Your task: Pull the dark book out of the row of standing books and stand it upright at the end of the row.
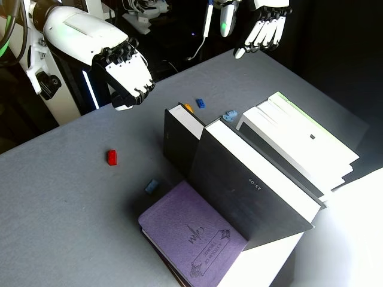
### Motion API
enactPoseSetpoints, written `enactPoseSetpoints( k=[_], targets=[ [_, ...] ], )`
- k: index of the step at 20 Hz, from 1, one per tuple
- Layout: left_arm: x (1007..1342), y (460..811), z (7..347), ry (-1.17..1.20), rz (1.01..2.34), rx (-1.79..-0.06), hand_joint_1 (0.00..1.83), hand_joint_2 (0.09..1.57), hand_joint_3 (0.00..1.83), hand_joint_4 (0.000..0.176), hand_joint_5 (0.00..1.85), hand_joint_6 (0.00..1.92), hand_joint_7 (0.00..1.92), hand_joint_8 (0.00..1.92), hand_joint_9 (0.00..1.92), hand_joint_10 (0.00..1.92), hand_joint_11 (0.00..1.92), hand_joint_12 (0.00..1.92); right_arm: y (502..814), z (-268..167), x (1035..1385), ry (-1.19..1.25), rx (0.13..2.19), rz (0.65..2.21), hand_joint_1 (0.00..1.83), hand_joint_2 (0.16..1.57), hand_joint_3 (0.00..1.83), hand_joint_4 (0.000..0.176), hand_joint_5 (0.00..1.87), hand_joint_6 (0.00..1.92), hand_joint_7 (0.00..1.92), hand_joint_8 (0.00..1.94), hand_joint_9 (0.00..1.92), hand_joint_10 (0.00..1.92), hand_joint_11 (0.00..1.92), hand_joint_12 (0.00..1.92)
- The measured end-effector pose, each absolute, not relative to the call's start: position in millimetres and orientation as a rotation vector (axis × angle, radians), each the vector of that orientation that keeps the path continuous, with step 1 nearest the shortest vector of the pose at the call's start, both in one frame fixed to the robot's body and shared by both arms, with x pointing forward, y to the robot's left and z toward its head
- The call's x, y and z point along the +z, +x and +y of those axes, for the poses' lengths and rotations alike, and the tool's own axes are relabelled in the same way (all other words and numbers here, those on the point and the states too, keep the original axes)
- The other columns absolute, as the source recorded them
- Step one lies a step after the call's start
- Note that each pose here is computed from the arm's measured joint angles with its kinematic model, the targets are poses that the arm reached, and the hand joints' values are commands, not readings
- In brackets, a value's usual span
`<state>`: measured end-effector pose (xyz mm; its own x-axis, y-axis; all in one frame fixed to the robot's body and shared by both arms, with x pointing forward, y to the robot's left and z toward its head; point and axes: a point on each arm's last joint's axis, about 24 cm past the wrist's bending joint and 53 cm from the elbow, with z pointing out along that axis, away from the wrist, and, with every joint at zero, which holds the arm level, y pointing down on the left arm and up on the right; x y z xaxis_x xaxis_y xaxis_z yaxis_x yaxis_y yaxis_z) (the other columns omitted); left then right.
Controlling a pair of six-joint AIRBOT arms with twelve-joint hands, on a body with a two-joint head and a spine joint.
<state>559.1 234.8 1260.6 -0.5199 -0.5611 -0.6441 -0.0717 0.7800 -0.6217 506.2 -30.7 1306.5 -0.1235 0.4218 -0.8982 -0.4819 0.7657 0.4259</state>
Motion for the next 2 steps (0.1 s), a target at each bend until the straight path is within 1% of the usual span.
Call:
enactPoseSetpoints(
  k=[1, 2],
  targets=[
    [1260.6, 559.1, 234.8, -0.472, 2.047, -0.67, 0.19, 1.33, 0.0, 0.0, 1.05, 0.01, 0.91, 0.76, 0.78, 1.05, 0.54, 1.36, 506.9, -30.5, 1306.7, -0.052, 0.772, 1.507, 0.01, 1.3, 0.0, 0.0, 0.71, 1.76, 0.75, 1.79, 0.64, 1.92, 0.39, 1.92],
    [1260.7, 559.0, 234.5, -0.472, 2.047, -0.672, 0.2, 1.33, 0.0, 0.0, 1.04, 0.01, 0.89, 0.74, 0.78, 1.06, 0.54, 1.36, 507.0, -30.6, 1309.8, -0.055, 0.773, 1.493, 0.01, 1.3, 0.0, 0.0, 0.69, 1.78, 0.71, 1.84, 0.61, 1.92, 0.35, 1.92]
  ],
)
